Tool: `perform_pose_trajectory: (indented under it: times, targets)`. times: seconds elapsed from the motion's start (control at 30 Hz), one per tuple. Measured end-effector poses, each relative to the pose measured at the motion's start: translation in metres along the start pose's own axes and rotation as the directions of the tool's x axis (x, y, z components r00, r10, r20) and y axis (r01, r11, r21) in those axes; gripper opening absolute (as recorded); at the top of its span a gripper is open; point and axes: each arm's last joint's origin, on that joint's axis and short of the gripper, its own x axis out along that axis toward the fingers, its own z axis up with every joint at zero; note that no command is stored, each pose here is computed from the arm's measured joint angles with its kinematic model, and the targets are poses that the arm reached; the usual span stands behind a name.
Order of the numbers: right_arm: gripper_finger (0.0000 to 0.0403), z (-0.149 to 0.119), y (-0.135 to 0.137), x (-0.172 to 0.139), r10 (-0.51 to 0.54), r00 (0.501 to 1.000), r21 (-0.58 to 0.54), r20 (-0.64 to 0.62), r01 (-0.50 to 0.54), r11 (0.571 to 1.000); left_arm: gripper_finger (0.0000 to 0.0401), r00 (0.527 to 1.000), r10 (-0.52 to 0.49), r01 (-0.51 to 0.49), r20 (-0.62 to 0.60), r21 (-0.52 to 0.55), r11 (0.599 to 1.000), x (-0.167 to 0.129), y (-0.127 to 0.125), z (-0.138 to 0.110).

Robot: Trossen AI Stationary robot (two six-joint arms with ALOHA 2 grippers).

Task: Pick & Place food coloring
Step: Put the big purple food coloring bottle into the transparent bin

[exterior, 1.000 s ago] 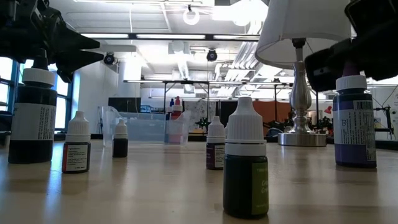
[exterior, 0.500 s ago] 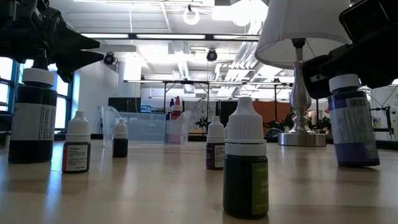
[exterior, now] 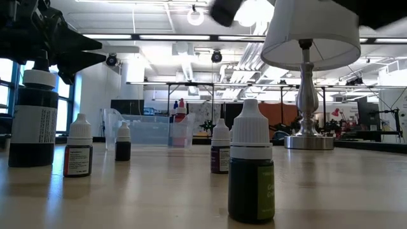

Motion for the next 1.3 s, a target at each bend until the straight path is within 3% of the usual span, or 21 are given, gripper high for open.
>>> perform_pose_trajectory:
  times: [0.07,0.13,0.27,0.37,0.53,0.8,0.97,1.1,1.3]
  targets:
    - [0.0035,-0.002,-0.012,0.021,-0.043,0.995,-0.064,-0.091,0.037,0.997,0.0168,1.0,0.004,-0.004,0.002,0.0,1.0,0.0,0.0,0.0]
    - [0.0035,-0.01,-0.029,0.039,-0.165,0.962,-0.128,-0.217,0.14,0.982,0.0168,1.0,0.005,-0.005,0.003,0.0,1.0,0.0,0.0,0.0]
    - [0.0039,-0.039,-0.07,0.062,-0.465,0.803,-0.208,-0.374,0.416,0.885,0.0168,1.0,0.006,-0.006,0.003,-0.001,1.0,0.0,0.0,0.0]
    - [0.0041,-0.067,-0.096,0.07,-0.546,0.722,-0.211,-0.425,0.508,0.835,0.0168,1.0,0.006,-0.006,0.003,-0.001,1.0,0.0,0.0,0.0]
    - [0.0036,-0.104,-0.13,0.074,-0.559,0.693,-0.066,-0.455,0.6,0.797,0.0168,1.0,0.006,-0.006,0.003,0.0,1.0,0.0,0.0,0.0]
    - [0.0042,-0.139,-0.149,0.059,-0.559,0.621,0.027,-0.549,0.682,0.731,0.0168,1.0,-0.001,0.001,0.0,0.0,1.0,0.0,0.0,0.0]
    - [0.0036,-0.146,-0.148,0.054,-0.553,0.559,0.01,-0.618,0.709,0.705,0.0168,1.0,-0.002,0.002,0.0,0.0,1.0,0.0,0.0,0.0]
    - [0.0046,-0.152,-0.144,0.051,-0.52,0.522,-0.011,-0.676,0.699,0.715,0.0168,1.0,-0.001,0.001,0.0,0.0,1.0,0.0,0.0,0.0]
    - [0.0047,-0.153,-0.144,0.05,-0.512,0.514,-0.014,-0.689,0.696,0.718,0.0168,1.0,-0.002,0.002,-0.001,0.0,1.0,0.0,0.0,0.0]
